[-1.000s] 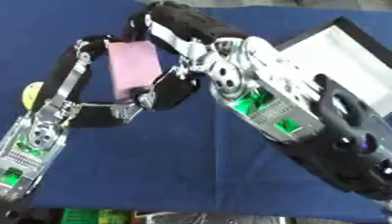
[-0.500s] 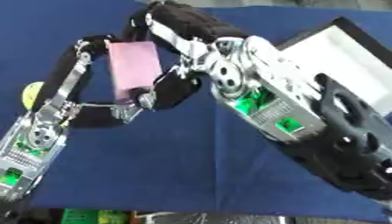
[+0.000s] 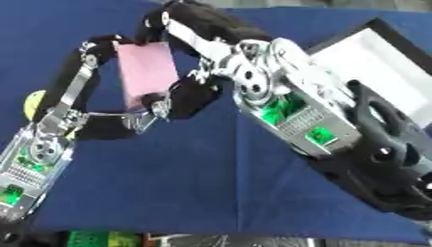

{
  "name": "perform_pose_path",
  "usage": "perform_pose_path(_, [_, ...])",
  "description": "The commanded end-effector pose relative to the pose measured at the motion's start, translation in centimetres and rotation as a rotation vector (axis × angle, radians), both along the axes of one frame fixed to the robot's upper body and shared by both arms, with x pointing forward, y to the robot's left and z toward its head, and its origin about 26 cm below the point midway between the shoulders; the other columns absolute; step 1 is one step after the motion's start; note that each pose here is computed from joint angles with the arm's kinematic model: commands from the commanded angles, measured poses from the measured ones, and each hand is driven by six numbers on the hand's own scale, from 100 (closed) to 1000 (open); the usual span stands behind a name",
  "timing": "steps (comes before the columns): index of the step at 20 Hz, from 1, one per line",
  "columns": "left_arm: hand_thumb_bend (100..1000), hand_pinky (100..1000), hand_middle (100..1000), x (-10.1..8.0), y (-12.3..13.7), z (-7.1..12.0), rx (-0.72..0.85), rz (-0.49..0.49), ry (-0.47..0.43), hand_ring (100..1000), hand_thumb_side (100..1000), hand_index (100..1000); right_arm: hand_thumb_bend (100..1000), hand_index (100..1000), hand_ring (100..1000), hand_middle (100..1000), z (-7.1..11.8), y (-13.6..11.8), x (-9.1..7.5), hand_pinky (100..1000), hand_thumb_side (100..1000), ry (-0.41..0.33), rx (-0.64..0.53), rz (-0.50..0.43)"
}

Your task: Pick up the objects with one hand, pass them to the other hand, and then place them into the box on the other side of the table.

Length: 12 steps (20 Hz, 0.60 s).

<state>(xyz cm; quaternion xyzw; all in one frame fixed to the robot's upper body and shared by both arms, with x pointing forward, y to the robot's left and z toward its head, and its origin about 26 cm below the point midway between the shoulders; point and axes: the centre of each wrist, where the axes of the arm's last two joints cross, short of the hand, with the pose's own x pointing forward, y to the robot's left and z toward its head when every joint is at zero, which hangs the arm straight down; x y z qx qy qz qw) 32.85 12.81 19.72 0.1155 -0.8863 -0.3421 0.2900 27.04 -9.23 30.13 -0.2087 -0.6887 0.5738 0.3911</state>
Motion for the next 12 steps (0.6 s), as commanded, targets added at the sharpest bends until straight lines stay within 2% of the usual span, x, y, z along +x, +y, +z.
perform_pose_path(1, [232, 849, 709, -1.65, -1.19, 2.67, -0.017, -0.093, -0.111, 701, 185, 791, 268, 735, 714, 476, -0.07, -0.36, 0.52, 768, 100, 0.145, -0.043, -0.067])
perform_pose_path(3, [334, 863, 750, -1.55, -1.14, 2.57, 0.016, -0.093, -0.110, 736, 220, 839, 270, 733, 711, 469, -0.03, -0.42, 0.55, 767, 100, 0.141, -0.042, -0.067])
perform_pose_path(4, [409, 866, 757, -1.48, -1.10, 2.51, 0.030, -0.086, -0.108, 745, 272, 857, 272, 733, 710, 467, -0.01, -0.45, 0.56, 767, 100, 0.139, -0.042, -0.067])
perform_pose_path(8, [576, 876, 781, -1.21, -1.05, 2.30, 0.063, -0.038, -0.091, 774, 428, 892, 273, 730, 708, 464, 0.10, -0.51, 0.58, 765, 100, 0.132, -0.037, -0.066])
perform_pose_path(12, [645, 882, 791, -0.90, -1.08, 1.92, 0.059, 0.038, -0.046, 786, 535, 914, 274, 726, 704, 458, 0.10, -0.54, 0.59, 763, 100, 0.130, -0.035, -0.069])
